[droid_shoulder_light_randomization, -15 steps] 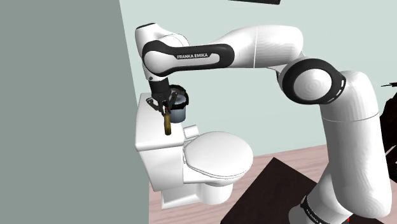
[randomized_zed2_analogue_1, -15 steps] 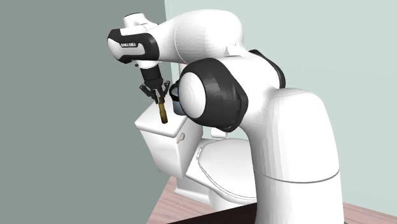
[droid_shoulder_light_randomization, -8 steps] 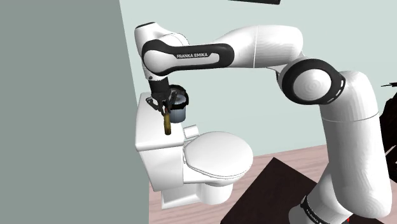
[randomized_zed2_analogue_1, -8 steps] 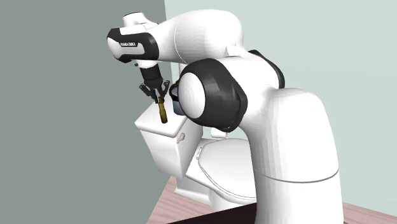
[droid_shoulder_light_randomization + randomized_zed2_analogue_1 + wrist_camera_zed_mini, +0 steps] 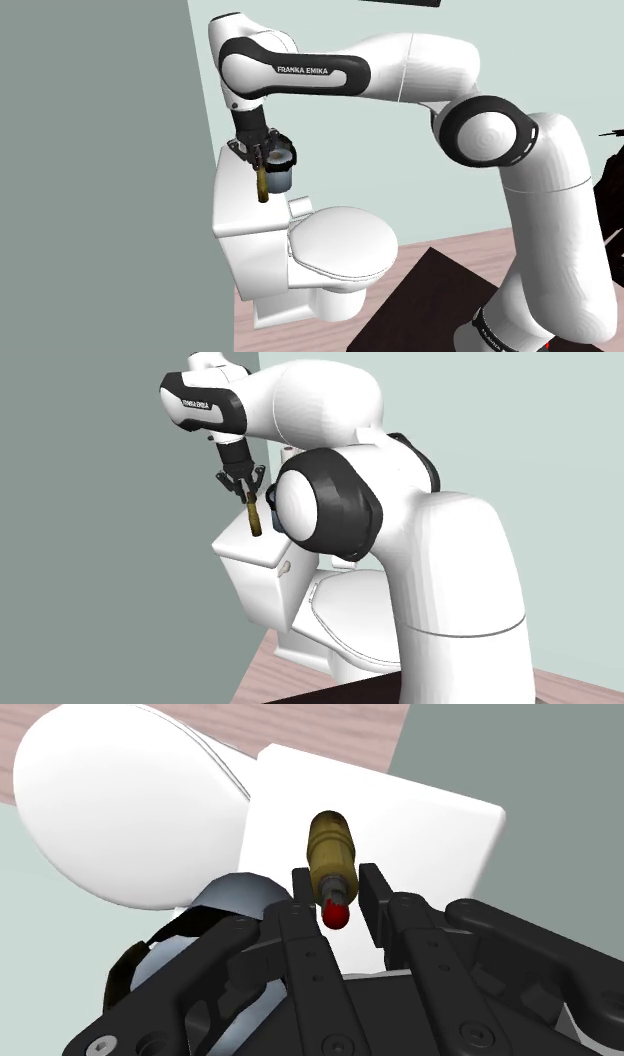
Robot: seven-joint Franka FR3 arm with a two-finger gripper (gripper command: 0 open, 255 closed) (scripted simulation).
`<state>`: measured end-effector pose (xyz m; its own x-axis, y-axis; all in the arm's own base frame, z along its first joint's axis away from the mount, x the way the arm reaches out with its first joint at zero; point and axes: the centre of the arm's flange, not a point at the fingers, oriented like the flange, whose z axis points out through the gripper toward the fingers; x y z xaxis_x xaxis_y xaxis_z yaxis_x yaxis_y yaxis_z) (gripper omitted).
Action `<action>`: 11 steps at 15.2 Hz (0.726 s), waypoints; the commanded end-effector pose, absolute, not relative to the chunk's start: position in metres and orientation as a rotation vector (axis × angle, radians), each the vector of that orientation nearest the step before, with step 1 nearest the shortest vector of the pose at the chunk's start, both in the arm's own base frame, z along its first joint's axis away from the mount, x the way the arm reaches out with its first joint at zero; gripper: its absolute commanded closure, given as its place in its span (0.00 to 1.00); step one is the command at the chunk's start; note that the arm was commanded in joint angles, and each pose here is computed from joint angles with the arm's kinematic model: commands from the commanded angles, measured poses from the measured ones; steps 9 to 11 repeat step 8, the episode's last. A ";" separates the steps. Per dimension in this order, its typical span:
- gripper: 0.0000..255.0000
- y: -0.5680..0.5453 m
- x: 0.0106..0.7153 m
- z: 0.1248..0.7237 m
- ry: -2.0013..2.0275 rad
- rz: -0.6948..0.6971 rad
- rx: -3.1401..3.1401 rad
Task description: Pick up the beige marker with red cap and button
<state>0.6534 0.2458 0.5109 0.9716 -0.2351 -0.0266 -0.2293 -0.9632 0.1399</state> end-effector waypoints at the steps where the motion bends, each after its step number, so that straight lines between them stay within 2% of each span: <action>1: 1.00 0.245 0.653 0.523 -0.353 -0.065 2.984; 6: 1.00 0.245 0.653 0.549 -0.353 -0.065 2.984; 11: 1.00 0.245 0.653 0.550 -0.353 -0.065 2.984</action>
